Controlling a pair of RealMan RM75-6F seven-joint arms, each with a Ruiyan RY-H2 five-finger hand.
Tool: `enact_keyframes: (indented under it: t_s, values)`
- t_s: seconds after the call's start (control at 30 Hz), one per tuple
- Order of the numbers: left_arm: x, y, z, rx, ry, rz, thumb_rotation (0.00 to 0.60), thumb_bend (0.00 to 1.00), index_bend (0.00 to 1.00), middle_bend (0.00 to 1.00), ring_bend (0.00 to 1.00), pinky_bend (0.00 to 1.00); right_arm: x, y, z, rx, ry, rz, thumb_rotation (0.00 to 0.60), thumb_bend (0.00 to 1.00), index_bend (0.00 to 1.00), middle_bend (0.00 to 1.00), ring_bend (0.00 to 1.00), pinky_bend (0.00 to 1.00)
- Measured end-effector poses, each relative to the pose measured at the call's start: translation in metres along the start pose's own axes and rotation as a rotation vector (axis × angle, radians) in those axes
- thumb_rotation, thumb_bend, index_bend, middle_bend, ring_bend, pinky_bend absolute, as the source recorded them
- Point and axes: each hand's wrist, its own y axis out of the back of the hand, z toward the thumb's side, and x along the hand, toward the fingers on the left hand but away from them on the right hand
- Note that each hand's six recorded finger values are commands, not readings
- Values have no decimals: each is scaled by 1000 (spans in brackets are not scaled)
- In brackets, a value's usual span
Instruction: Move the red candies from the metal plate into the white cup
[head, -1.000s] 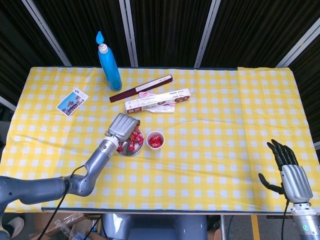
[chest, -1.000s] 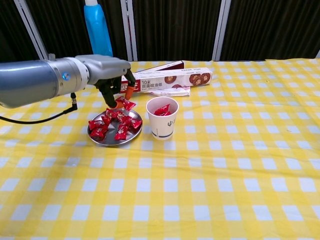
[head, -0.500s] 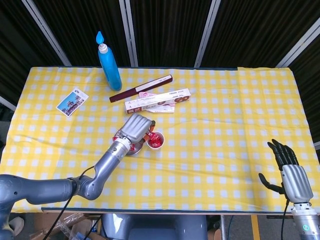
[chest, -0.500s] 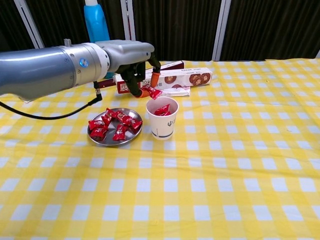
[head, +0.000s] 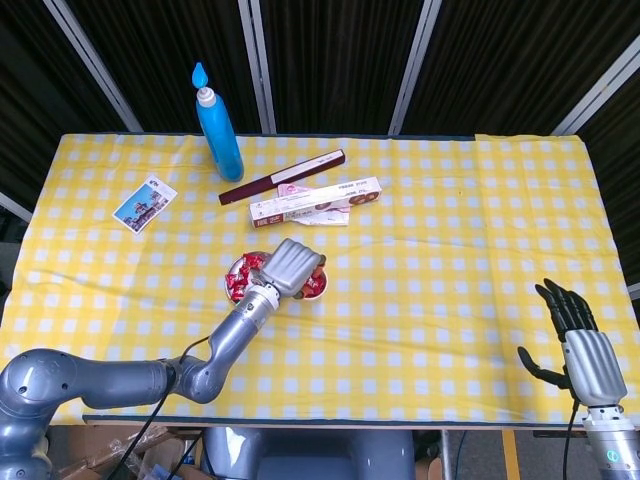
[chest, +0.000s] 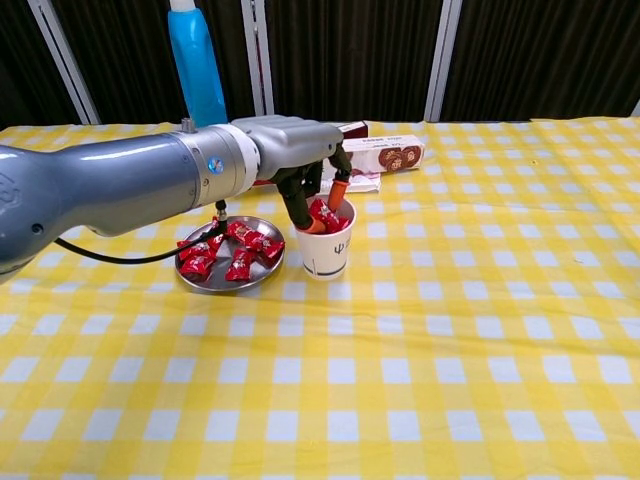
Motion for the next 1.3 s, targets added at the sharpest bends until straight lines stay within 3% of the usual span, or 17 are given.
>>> enact_keyframes:
  t_s: [0.47,0.6,1.03,1.3]
  values:
    - [-17,37,-40,-61,69,90,600,267,439,930,967,1000,1,-1,1,7,4,0,600,388,0,0,0,0]
    - [-26,39,-56,-44,91,87,600,267,446,931,967,1000,1,-1,1,8,4,-1,600,387,0,0,0,0]
    - [-51,-23,-89,60,159,-119,600,267,457,931,967,1000,0,-3,1,13,2,4,600,387,0,0,0,0]
    - [-45,-43,-83,85,153,-162,600,268,457,930,967,1000,0,-2,1,11,2,3,600,388,0,0,0,0]
